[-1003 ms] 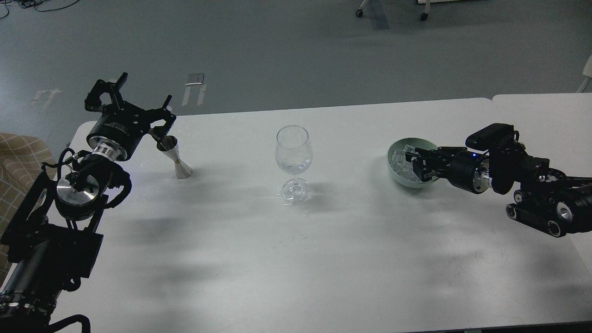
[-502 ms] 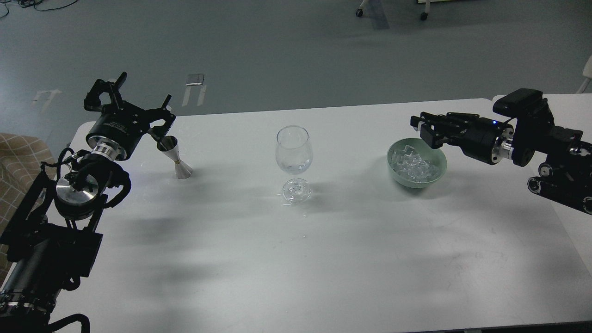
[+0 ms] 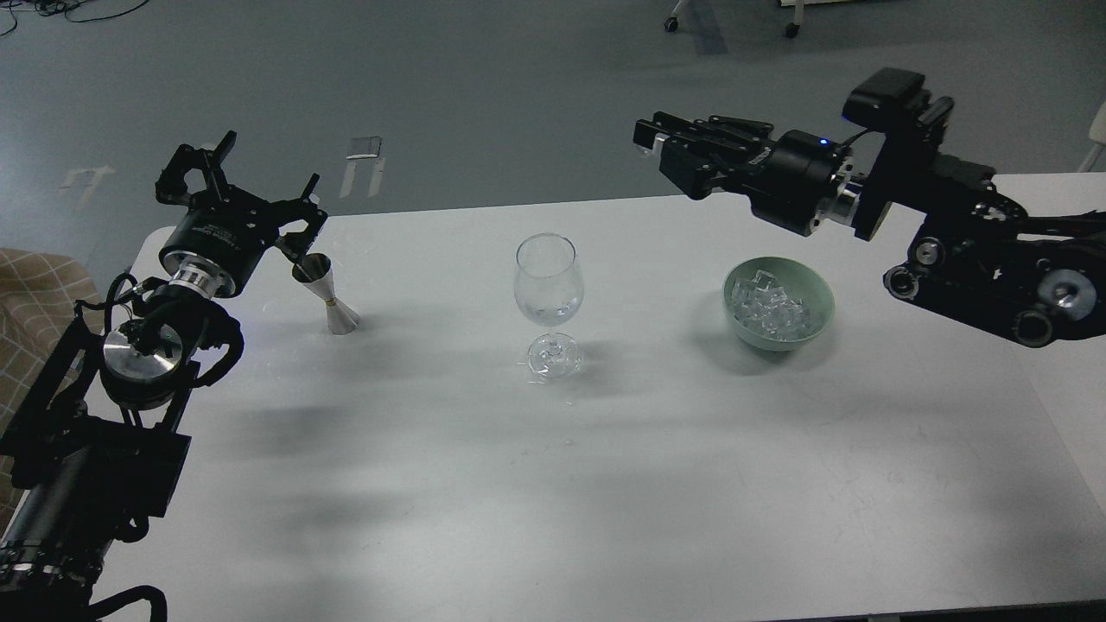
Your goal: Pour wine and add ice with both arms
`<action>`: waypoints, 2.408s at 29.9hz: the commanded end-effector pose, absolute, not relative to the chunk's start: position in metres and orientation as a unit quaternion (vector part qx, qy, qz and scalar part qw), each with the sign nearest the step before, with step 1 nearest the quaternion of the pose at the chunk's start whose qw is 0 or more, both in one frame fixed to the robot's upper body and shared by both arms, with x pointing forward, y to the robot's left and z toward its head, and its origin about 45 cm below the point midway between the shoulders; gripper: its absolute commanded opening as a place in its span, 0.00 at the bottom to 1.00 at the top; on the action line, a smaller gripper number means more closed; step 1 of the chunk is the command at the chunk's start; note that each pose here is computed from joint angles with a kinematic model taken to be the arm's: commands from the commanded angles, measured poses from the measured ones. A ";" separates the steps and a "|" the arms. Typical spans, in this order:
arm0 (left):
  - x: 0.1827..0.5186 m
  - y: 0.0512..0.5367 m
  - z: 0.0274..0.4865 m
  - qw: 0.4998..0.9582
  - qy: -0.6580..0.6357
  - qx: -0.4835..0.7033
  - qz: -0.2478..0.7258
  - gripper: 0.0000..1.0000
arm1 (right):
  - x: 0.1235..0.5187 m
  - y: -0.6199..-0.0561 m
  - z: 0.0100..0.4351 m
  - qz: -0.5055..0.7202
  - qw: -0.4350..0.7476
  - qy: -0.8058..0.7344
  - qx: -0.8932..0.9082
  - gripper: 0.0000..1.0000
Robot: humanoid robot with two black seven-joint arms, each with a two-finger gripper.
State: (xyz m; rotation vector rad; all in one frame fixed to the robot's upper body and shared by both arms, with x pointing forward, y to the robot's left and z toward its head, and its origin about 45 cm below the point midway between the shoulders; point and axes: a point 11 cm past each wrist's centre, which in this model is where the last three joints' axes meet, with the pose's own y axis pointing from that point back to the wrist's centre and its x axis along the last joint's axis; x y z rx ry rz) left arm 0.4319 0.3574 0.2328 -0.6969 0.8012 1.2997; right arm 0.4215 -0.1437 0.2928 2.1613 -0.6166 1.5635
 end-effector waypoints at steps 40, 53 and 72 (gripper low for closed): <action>0.431 0.375 0.239 0.659 0.344 -0.318 0.588 0.96 | 0.406 -0.100 0.254 0.561 0.206 -0.155 0.787 0.26; 0.431 0.375 0.240 0.660 0.343 -0.318 0.588 0.95 | 0.407 -0.103 0.255 0.561 0.206 -0.158 0.786 0.33; 0.431 0.377 0.240 0.659 0.342 -0.319 0.589 0.96 | 0.437 -0.105 0.332 0.514 0.077 -0.341 0.783 1.00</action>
